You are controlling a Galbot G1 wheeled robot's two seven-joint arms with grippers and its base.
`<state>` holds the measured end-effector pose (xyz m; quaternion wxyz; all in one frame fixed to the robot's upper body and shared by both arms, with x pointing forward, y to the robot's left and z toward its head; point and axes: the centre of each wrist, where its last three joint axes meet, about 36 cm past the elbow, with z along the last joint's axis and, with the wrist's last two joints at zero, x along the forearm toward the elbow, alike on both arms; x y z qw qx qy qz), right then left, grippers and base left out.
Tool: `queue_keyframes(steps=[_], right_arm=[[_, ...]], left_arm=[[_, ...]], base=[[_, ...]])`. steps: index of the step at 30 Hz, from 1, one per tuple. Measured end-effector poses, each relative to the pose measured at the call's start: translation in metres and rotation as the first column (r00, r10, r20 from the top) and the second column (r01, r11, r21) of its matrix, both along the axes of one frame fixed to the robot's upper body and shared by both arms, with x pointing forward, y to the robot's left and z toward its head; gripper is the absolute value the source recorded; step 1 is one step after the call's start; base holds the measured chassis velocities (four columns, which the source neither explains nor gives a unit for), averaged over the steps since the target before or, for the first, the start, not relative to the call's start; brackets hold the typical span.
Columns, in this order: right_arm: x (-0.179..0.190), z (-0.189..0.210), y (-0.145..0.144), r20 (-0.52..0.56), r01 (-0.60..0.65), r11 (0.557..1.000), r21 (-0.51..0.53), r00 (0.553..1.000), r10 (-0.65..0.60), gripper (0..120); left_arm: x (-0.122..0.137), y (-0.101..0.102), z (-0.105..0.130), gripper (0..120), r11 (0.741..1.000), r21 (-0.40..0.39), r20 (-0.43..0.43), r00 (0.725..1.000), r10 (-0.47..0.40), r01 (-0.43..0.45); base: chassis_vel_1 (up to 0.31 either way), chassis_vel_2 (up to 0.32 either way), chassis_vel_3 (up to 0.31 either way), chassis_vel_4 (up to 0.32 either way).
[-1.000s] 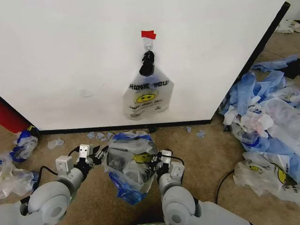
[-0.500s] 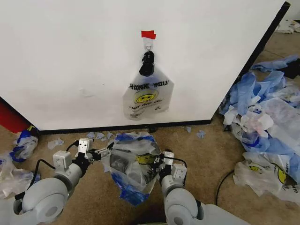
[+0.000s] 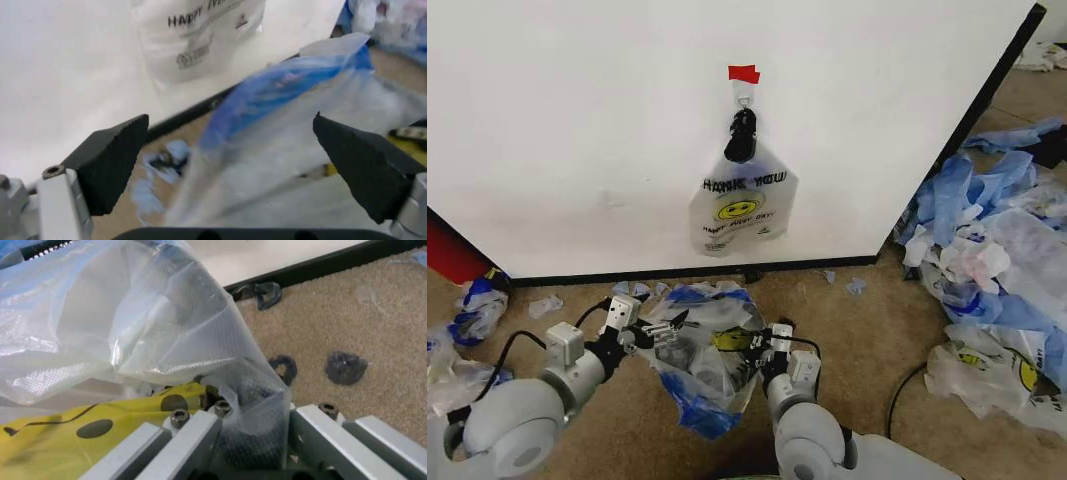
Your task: Pick up the garbage bag from the wall and place it over the trash bin.
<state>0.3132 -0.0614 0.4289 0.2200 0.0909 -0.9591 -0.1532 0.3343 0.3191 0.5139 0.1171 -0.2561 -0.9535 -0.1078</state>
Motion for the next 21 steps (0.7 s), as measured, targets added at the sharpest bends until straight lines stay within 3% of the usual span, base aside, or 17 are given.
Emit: queue_keyframes(steps=[11,21], right_arm=[[0.002,-0.005,0.003,0.02,-0.001,1.0,-0.012,1.0,0.001,0],[-0.003,-0.006,0.012,0.021,-0.036,0.999,-0.011,0.999,0.037,0]], left_arm=[[0.007,0.016,-0.006,95,0.988,0.11,0.062,0.992,-0.112,0.104],[0.012,0.021,-0.009,92,0.988,0.117,0.082,0.99,-0.114,0.104]], base=[[0.0,0.0,0.0,0.0],[0.0,0.0,0.0,0.0]])
